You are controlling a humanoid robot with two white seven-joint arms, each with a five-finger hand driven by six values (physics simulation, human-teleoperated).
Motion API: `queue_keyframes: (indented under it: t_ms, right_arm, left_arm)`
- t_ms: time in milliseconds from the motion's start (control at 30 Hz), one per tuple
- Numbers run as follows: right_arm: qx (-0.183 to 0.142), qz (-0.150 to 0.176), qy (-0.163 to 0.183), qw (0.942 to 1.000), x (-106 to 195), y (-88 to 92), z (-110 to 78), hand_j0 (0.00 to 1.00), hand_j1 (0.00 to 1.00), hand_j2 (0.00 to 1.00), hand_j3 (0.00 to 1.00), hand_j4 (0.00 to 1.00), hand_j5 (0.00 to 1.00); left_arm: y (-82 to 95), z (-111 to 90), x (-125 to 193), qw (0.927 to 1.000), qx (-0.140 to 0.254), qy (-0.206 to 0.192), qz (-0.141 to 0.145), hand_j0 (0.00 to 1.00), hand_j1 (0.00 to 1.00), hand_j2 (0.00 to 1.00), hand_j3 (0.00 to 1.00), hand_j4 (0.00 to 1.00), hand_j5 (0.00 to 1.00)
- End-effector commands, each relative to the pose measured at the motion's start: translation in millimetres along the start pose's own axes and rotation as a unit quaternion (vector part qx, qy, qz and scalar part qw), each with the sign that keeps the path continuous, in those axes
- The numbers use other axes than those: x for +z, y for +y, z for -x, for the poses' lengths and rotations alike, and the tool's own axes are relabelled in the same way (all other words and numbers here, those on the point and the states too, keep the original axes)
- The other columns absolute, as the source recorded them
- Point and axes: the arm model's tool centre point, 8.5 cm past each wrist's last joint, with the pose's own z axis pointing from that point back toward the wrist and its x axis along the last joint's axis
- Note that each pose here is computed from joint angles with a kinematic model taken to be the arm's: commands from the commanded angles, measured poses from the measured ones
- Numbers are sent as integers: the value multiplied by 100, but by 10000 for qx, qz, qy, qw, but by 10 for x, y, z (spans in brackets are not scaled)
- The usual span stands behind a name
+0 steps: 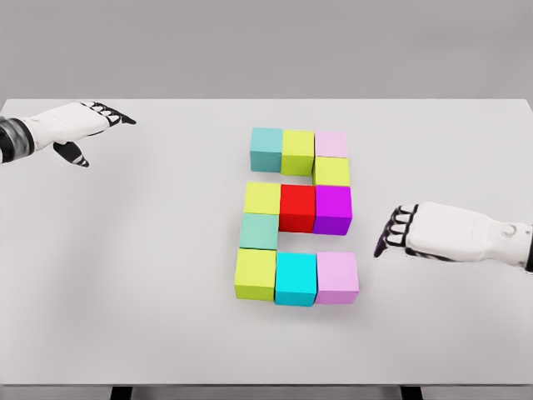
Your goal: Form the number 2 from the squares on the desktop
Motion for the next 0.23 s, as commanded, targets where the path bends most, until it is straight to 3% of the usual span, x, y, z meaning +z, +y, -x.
queue_keyframes:
  t_ms: [0,67,200]
  right_arm:
    - [140,280,355,9989,206,-281,180,100,100,100,100,100,100]
    - [10,393,631,9972,348,-345,325,100,100,100,100,100,100]
    - [-17,393,699,9968,365,-330,367,100,100,100,100,100,100]
  left_arm:
    - [9,9,9,10000,24,11,-28,100,100,100,100,100,100]
    - [18,11,9,10000,20,13,-34,100,100,100,100,100,100]
    - [18,11,9,10000,20,13,-34,100,100,100,100,100,100]
